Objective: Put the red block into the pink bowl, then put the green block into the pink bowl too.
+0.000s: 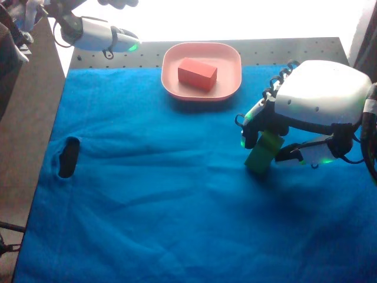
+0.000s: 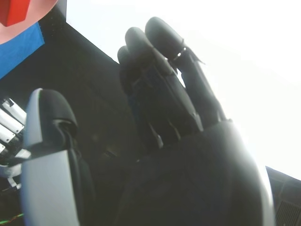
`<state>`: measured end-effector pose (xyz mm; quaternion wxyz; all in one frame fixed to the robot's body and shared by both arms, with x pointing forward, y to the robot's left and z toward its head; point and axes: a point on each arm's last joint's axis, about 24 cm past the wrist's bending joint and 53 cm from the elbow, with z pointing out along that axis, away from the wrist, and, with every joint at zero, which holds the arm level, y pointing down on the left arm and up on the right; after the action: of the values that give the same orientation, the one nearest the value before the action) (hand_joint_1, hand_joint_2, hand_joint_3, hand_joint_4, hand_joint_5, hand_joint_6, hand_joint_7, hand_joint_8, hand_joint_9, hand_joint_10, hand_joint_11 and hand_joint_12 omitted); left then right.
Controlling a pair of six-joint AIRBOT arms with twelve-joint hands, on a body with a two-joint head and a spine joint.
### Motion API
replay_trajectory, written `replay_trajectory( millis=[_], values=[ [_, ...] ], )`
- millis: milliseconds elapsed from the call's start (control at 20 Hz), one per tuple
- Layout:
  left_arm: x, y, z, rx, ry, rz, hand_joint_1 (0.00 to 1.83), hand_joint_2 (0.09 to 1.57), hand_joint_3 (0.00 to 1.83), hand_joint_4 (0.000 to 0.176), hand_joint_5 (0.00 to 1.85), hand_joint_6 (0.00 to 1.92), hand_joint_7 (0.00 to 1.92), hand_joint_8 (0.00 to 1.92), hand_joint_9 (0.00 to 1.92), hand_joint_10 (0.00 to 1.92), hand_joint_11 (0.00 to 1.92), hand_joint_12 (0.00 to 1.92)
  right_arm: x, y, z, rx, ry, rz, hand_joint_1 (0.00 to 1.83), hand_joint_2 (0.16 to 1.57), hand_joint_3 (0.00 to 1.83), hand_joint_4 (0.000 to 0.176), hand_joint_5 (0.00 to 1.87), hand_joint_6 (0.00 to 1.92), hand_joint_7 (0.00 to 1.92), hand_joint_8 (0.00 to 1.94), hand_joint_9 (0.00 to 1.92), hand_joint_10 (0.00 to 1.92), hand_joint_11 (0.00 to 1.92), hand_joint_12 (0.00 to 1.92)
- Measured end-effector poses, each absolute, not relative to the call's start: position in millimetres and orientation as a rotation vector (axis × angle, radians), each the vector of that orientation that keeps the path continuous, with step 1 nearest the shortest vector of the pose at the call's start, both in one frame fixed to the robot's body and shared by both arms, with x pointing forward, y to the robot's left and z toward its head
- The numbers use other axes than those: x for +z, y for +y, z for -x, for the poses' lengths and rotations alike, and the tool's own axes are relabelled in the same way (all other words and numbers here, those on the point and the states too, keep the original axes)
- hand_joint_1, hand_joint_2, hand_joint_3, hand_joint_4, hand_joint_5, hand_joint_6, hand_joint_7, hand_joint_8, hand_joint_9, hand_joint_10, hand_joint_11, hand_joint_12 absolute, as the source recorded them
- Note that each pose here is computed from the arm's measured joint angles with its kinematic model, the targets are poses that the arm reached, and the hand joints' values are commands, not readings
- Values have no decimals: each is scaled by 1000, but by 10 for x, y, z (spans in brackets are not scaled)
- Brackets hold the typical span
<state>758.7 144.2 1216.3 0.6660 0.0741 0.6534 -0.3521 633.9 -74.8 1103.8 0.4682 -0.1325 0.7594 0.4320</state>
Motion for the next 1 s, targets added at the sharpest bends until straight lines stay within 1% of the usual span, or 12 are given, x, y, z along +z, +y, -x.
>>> replay_trajectory(
  millis=[100,250,350,400,450,550,650,700,800,850,950,1000],
  values=[
    [12163,1442,-7587,-795,1475,-167,1006,958,0,0,768,1,958,0,1028,8,617,1117,11039,-747,-6339,1060,1862,325,1393,1015,0,0,1132,573,1230,490,1195,914,980,1238],
    [12163,1442,-7587,-795,1475,-167,1006,956,0,0,762,0,973,3,1073,18,670,1097,11041,-748,-6340,1060,1861,325,1397,1043,0,0,1045,744,1148,602,1122,986,950,1176],
    [12161,1434,-7582,-797,1476,-167,1008,958,0,0,760,2,969,0,1059,4,570,1095,11042,-753,-6345,1059,1860,325,1394,1053,0,0,1027,794,1110,688,1092,1001,896,1152],
    [12161,1428,-7579,-798,1476,-167,1004,956,0,0,761,1,973,1,1056,2,516,1116,11038,-756,-6346,1058,1862,324,1394,1055,0,0,1030,779,1117,664,1082,1043,921,1186],
    [12158,1415,-7571,-799,1476,-171,1019,965,0,0,748,4,961,5,1032,4,142,1129,11041,-762,-6354,1056,1860,325,1392,1059,1,0,1022,799,1100,688,1071,1059,895,1190],
    [12155,1391,-7555,-804,1477,-175,1032,968,1,0,747,5,956,4,1017,0,5,1114,11054,-783,-6385,1049,1855,323,1392,1060,1,0,1025,790,1092,700,1064,1076,888,1195],
    [12166,1370,-7526,-809,1474,-183,1059,990,1,0,762,4,985,7,1052,17,696,1144,11103,-801,-6447,1039,1845,317,1299,1049,0,0,1078,685,1180,757,1131,944,955,1301],
    [12169,1366,-7515,-810,1473,-188,1072,990,0,0,773,5,985,4,1056,15,816,1045,11143,-806,-6480,1035,1835,315,1279,1044,1,0,1082,695,1206,733,1153,791,939,1287],
    [12149,1368,-7500,-808,1478,-192,1039,991,0,0,771,1,977,1,1055,7,787,1023,11256,-791,-6534,1040,1808,310,1403,1018,0,0,1102,547,1243,524,1192,952,975,1237],
    [12133,1374,-7488,-808,1480,-194,1059,987,0,0,782,5,979,1,1057,7,776,1033,11290,-782,-6537,1047,1798,308,1399,1045,2,0,1016,705,1178,608,1122,1023,989,1201],
    [12077,1354,-7459,-805,1494,-208,1087,979,0,0,801,11,994,7,1092,20,828,1054,11347,-790,-6579,1042,1783,310,1410,1014,0,0,1092,573,1267,476,1204,936,1012,1244],
    [12076,1340,-7441,-808,1494,-211,1107,979,0,0,817,16,1004,10,1104,24,826,1053,11370,-803,-6600,1040,1777,307,1317,1032,4,0,1085,630,1245,690,1200,826,987,1340]
  ],
)
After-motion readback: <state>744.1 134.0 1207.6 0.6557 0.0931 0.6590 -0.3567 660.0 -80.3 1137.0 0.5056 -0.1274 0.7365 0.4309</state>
